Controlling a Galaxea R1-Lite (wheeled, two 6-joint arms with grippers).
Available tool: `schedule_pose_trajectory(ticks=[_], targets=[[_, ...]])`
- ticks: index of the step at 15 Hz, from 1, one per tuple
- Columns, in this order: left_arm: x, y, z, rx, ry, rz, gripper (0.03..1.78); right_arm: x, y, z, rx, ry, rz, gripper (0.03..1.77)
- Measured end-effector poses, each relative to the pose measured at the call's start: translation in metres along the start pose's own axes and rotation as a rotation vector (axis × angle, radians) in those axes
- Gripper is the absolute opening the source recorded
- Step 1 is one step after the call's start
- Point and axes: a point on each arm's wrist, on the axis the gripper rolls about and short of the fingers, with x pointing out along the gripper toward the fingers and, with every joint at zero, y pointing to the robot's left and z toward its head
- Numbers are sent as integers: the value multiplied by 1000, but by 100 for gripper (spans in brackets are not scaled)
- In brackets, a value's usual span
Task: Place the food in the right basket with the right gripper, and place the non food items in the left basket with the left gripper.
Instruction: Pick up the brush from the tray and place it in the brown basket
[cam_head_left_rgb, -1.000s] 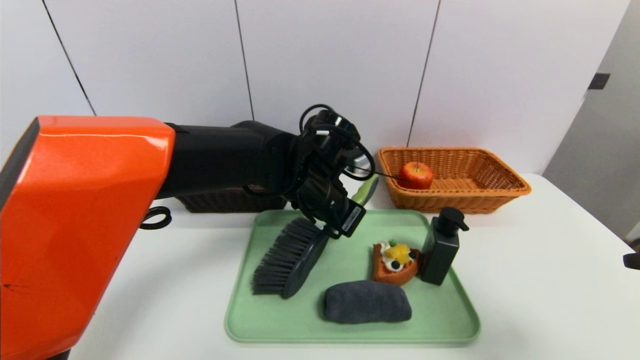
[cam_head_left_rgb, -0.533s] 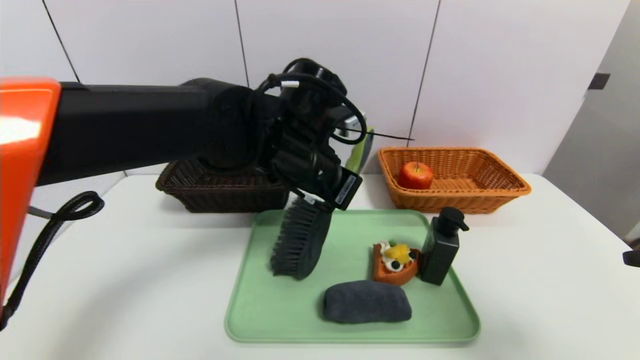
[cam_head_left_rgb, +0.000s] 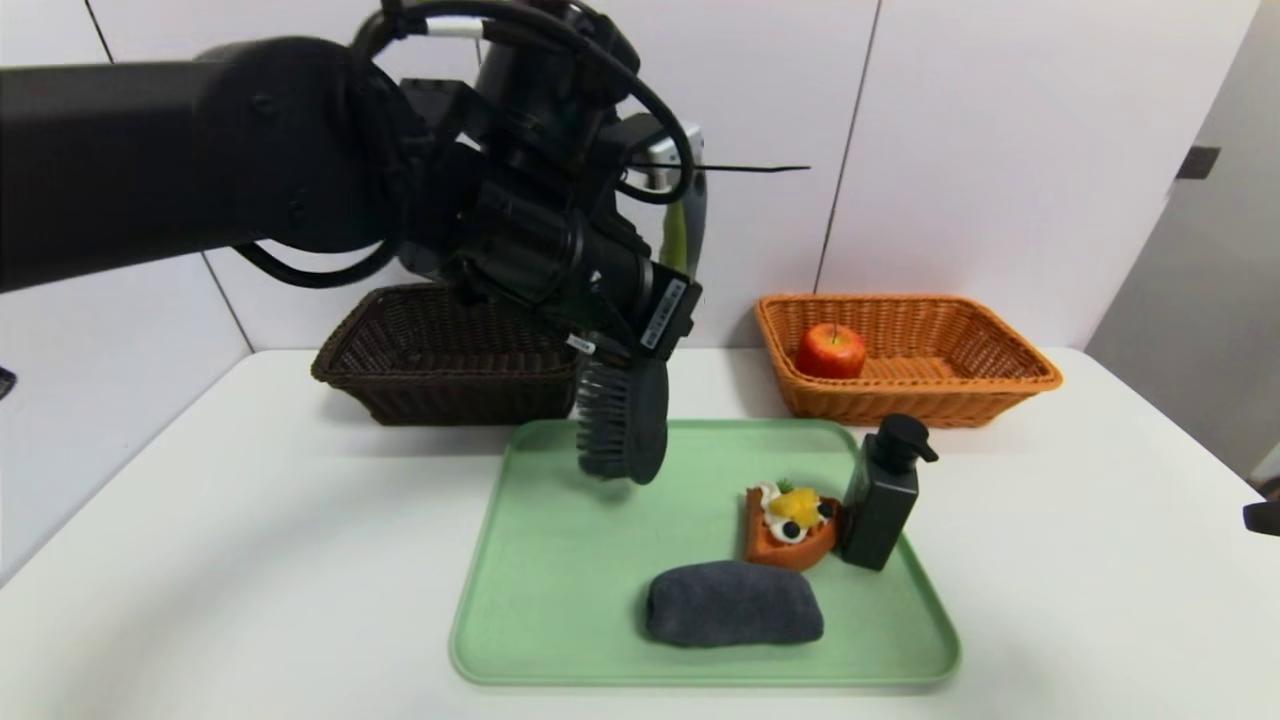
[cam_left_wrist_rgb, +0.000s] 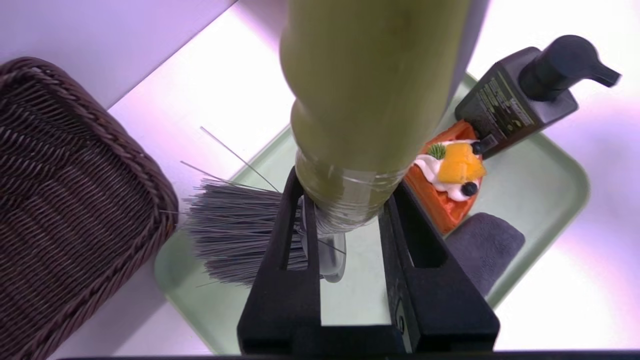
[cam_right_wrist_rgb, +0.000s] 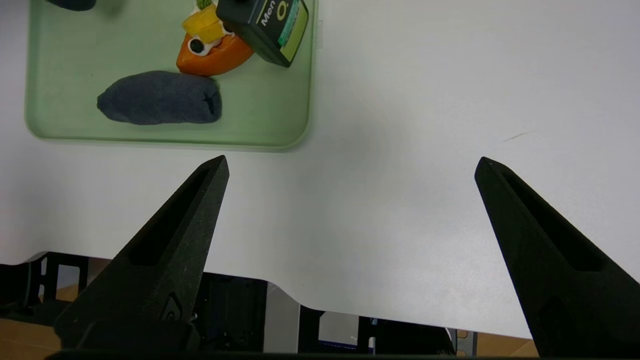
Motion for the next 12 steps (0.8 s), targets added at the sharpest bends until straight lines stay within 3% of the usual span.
schedule_pose_trajectory(ticks=[8, 12], targets=[[-60, 4, 19, 1, -121, 18, 38, -2, 0, -1, -3, -5, 4, 170], [-84, 31, 21, 26, -163, 109, 38, -2, 0, -1, -3, -5, 10, 170]])
